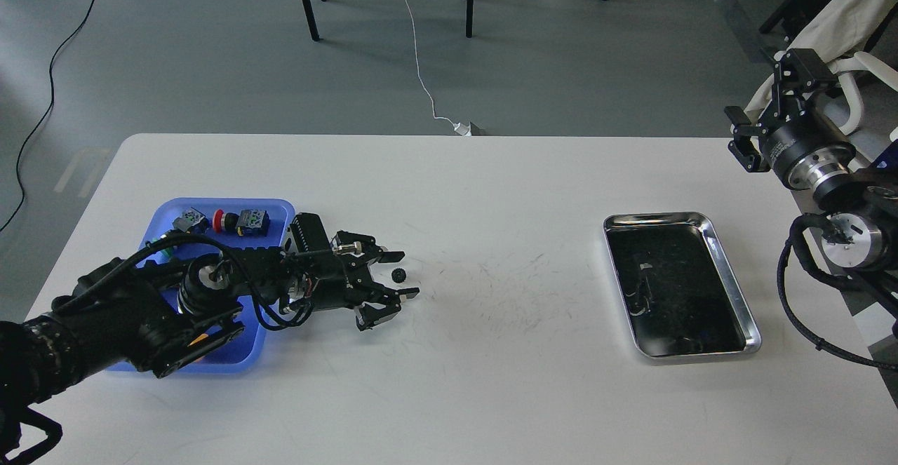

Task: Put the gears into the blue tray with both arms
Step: 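Close the left gripper around the black ring on the table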

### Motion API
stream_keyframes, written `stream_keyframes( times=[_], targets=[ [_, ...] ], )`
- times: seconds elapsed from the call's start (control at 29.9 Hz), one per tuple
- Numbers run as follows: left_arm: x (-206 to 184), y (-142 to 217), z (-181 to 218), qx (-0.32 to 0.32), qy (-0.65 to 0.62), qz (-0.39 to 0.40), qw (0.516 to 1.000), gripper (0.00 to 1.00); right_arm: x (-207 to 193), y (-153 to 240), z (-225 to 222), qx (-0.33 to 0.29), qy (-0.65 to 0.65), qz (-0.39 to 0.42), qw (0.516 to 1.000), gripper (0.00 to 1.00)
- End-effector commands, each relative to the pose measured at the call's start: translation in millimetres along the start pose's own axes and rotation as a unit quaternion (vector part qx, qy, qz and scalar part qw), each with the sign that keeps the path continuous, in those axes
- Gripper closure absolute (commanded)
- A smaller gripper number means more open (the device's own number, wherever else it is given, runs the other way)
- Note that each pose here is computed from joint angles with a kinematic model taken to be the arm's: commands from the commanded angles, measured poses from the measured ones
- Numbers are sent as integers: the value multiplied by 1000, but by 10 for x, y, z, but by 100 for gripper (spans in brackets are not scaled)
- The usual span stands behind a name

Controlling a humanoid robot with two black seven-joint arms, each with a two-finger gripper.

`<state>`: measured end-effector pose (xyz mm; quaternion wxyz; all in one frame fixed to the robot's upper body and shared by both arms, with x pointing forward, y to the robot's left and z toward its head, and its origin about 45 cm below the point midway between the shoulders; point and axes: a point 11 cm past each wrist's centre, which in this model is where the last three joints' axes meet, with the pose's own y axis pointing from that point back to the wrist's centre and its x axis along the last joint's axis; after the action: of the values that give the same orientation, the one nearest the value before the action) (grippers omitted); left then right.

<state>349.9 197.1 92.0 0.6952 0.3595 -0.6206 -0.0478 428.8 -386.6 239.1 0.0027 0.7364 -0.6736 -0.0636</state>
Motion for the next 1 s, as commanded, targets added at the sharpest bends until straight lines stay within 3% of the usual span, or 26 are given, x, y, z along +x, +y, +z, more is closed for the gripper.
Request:
stream_keyframes(
  times=[0.0, 0.23, 0.7, 0.97],
  targets=[
    [-31, 13, -41, 7, 0, -4, 1000, 42, -2, 1, 5, -1, 0, 0, 1000, 3],
    [-61, -3, -58, 11, -2, -4, 1000, 47, 2, 8, 18, -2, 0, 0, 1000, 3],
    [-37, 6, -57, 9, -6, 0, 1000, 66, 41, 35, 84, -9, 2, 5, 1000, 3],
    [-60, -7, -22, 6, -3, 0, 1000, 68, 49, 47, 101, -11, 2, 6, 1000, 3]
  ],
)
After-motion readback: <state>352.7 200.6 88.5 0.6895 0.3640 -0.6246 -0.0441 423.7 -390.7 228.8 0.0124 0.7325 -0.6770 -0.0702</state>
